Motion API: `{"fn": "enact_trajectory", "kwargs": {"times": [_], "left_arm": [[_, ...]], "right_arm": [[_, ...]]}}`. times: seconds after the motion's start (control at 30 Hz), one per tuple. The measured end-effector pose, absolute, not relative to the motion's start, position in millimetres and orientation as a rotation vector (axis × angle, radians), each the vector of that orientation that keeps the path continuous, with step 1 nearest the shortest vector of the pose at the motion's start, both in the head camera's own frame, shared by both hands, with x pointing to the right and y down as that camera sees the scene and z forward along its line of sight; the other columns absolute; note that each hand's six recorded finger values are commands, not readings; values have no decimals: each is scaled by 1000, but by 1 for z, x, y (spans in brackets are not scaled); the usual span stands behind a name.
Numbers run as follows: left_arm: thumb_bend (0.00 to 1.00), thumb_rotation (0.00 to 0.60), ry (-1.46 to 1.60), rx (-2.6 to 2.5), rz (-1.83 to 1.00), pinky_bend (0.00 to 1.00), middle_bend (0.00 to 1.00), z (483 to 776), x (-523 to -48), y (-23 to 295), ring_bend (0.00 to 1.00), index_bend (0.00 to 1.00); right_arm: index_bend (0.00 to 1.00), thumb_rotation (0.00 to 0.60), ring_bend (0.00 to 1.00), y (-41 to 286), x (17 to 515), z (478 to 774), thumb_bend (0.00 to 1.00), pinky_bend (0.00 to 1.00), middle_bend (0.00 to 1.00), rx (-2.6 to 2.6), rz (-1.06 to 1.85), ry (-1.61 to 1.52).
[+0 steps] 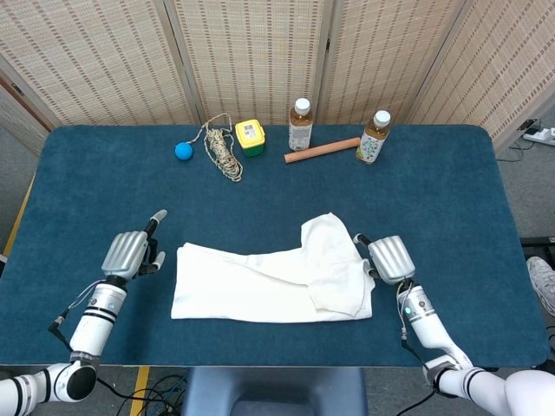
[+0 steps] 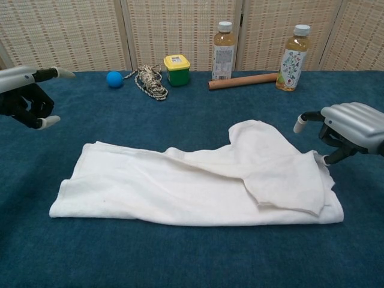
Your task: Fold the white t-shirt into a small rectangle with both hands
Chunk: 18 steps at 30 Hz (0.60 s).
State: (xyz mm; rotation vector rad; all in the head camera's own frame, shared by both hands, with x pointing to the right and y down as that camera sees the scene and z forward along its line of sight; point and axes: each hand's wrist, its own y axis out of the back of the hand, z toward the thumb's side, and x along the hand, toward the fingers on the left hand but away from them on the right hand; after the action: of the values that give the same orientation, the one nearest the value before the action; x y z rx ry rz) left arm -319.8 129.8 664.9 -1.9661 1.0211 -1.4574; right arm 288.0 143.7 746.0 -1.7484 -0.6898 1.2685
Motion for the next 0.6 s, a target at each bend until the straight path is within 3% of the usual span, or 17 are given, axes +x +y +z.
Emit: {"fn": "enact_trajectory", "kwargs": {"times": [0.13, 0.6], "left_arm": [[454, 600, 1042, -1957, -1444, 970, 784, 656, -325, 131, 733, 0], [454, 600, 1070, -1945, -1408, 970, 784, 634, -331, 132, 734, 0]], "right_arm": [[207, 600, 962, 141, 291, 744, 189, 1000, 934, -1750, 1290, -726], [238, 600, 960, 139, 307, 702, 207, 1000, 935, -1816, 1189, -734]]}}
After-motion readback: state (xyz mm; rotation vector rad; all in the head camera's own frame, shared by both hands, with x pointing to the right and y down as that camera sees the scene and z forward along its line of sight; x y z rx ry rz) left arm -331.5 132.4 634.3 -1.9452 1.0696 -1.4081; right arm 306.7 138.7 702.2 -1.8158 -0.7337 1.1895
